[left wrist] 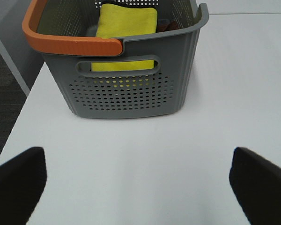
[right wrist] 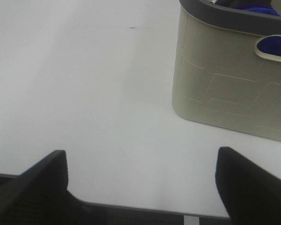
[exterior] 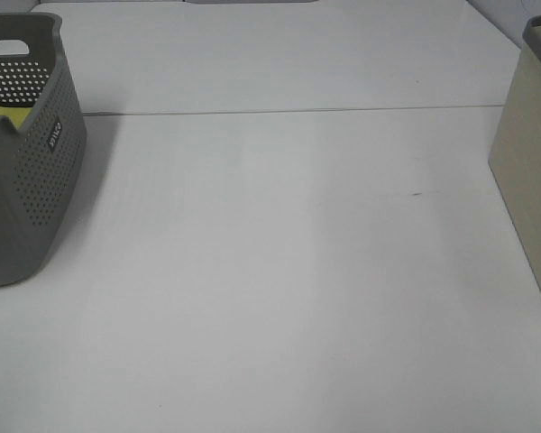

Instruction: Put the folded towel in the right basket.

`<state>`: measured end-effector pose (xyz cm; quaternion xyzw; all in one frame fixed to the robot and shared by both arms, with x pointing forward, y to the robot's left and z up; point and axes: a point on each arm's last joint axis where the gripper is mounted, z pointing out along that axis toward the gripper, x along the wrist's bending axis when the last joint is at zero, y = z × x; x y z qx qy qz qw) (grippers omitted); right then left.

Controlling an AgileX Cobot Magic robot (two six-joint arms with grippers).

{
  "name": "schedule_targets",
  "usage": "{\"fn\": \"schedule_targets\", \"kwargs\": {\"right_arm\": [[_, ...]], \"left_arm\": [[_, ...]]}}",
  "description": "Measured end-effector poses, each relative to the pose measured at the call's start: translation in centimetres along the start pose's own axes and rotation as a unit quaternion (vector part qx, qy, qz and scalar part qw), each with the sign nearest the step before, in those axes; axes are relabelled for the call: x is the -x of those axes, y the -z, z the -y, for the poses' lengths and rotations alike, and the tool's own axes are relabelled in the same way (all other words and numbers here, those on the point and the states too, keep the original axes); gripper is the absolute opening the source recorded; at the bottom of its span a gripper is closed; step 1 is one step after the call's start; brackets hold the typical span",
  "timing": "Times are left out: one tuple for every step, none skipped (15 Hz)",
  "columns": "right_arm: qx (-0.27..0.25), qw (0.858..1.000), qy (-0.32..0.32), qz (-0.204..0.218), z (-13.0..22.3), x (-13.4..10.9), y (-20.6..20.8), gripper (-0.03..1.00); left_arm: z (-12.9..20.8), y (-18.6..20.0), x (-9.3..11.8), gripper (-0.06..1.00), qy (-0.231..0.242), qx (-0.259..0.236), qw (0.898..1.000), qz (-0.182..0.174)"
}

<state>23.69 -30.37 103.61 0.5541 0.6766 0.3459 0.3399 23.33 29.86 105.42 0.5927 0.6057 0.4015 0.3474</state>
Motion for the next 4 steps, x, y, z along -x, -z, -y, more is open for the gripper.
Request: {"fn": "schedule_targets", "kwargs": {"right_arm": [[0.000, 1.000, 0.000, 0.000, 0.00, 0.00, 0.00, 0.83], [0.000, 1.000, 0.000, 0.000, 0.00, 0.00, 0.00, 0.83], [0.000, 1.000, 0.000, 0.000, 0.00, 0.00, 0.00, 0.83], [0.000, 1.000, 0.000, 0.000, 0.00, 0.00, 0.00, 0.83]], "left_arm": [[0.00, 0.00, 0.00, 0.99, 0.000, 0.000, 1.000, 0.000], [0.00, 0.00, 0.00, 0.99, 0.000, 0.000, 1.000, 0.000], [0.00, 0.00, 0.00, 0.99, 0.000, 0.000, 1.000, 0.000], [0.00, 0.00, 0.00, 0.99, 0.000, 0.000, 1.000, 0.000]]}}
